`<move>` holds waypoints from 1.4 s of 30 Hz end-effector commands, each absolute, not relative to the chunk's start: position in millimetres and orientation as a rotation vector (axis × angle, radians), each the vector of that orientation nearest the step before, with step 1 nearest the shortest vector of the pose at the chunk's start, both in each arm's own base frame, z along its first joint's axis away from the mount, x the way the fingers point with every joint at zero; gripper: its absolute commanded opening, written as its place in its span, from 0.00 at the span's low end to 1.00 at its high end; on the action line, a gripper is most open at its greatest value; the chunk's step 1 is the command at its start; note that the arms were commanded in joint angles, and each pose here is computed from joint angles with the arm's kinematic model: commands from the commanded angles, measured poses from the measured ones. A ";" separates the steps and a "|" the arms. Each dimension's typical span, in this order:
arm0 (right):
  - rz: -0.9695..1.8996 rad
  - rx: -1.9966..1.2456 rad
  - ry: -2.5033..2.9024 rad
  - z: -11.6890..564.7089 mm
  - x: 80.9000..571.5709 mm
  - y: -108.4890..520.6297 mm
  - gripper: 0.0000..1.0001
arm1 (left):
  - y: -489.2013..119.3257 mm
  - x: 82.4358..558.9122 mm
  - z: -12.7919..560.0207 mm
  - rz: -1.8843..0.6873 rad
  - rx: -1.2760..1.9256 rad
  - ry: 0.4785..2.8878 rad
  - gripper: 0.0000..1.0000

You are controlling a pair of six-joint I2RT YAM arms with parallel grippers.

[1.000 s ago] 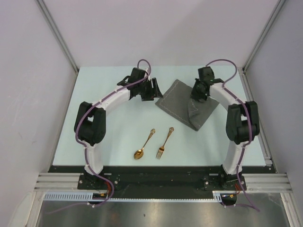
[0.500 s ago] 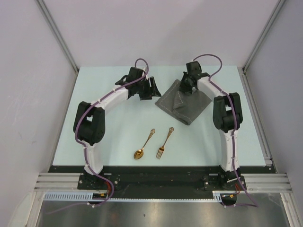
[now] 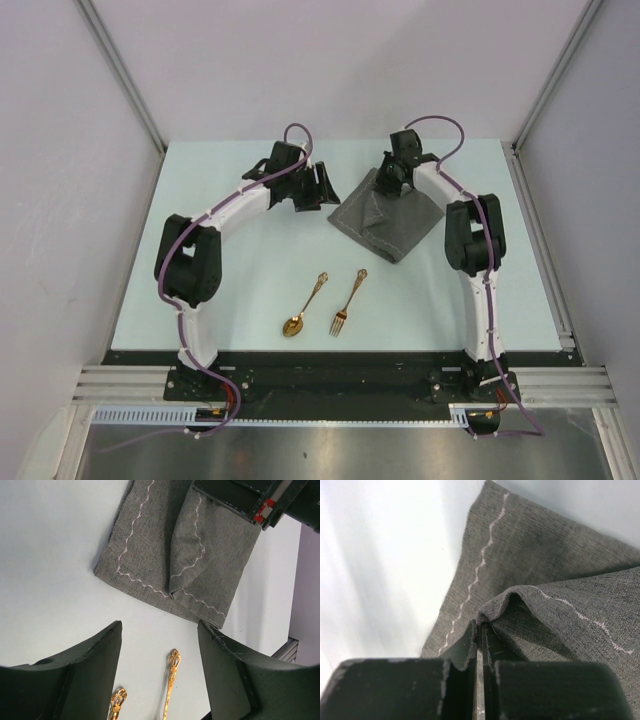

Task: Fold the napkin into a case and place the utensils inside
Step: Fold the rectangle-folded napkin at the center of the board.

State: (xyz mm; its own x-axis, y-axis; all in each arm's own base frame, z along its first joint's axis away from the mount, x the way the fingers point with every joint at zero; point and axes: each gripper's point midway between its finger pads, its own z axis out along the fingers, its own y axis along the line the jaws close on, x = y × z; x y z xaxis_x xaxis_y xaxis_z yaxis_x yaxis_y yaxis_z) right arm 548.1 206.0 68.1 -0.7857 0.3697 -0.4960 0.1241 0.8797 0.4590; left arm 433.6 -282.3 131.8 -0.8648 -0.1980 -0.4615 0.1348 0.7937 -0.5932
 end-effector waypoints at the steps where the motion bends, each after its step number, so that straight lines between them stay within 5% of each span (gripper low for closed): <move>1: 0.611 0.330 2.398 80.5 563.8 224.4 0.00 | -286.0 438.6 146.9 -0.920 -0.036 2.420 0.67; 24: 0.658 0.308 2.422 67.2 567.4 236.1 0.00 | -284.6 438.4 150.2 -0.929 -0.035 2.413 0.67; 33: 0.877 0.138 2.335 127.7 571.2 264.6 0.44 | -283.8 440.8 153.4 -0.891 0.013 2.375 0.70; 42: 0.823 0.095 2.260 208.8 553.4 207.5 0.55 | -331.6 428.1 155.9 -0.938 0.213 2.361 0.71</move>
State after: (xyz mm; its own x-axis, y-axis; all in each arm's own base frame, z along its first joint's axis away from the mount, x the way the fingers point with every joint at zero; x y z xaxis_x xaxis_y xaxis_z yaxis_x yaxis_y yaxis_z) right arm 566.6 241.1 133.0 -0.7971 0.3018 -0.5229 -0.0907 0.7964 0.5979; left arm 428.7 -296.7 132.7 -0.8590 -0.1435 -0.4915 0.2039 0.7847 -0.5854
